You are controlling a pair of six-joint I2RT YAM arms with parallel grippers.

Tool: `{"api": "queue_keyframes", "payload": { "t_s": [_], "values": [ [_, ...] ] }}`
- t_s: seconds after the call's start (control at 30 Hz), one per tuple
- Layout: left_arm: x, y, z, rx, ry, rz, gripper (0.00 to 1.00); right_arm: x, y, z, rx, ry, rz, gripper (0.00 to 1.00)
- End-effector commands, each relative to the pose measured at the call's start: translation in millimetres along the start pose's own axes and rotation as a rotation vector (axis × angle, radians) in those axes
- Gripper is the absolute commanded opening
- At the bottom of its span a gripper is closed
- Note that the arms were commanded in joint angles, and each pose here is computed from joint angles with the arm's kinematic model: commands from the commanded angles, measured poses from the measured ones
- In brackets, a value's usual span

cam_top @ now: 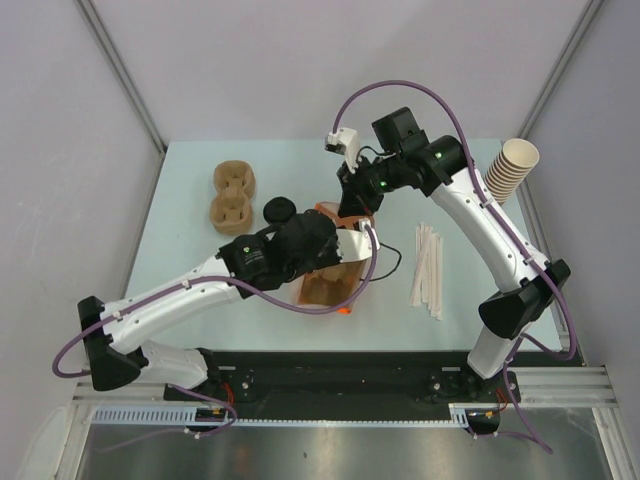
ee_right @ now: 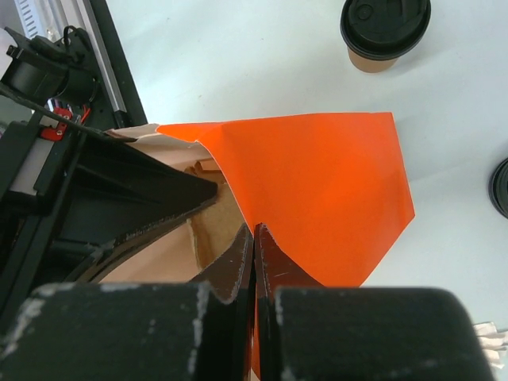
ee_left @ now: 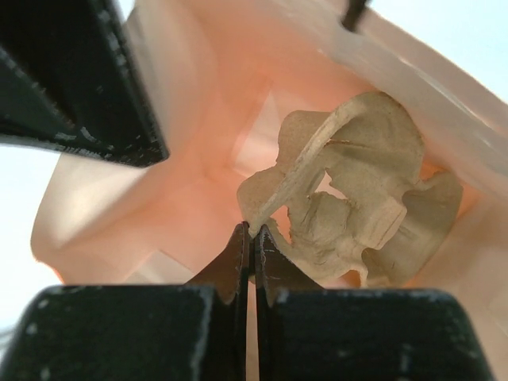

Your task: Pack the takeout coffee

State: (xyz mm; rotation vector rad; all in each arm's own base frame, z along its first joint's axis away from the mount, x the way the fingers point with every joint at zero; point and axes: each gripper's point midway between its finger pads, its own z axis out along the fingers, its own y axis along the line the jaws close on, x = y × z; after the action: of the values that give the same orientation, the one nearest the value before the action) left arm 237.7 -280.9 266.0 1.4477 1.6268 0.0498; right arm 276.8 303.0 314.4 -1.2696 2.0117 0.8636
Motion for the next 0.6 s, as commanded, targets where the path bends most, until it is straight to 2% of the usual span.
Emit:
{"api": "queue_keyframes", "payload": {
  "t_s": [0.0,0.57],
  "values": [
    [3.1,16.7,-2.4,-0.098,0.007,-0.092,0.0,-3.3,5.0,-1.0,-0.011,-0.012,0.006,0.0],
    [8.2,10.5,33.0,-0.031,0.007,-0.074,0.0,-2.5,12.0,3.0,-0.099,-0.025,-0.026,0.0]
  ]
}}
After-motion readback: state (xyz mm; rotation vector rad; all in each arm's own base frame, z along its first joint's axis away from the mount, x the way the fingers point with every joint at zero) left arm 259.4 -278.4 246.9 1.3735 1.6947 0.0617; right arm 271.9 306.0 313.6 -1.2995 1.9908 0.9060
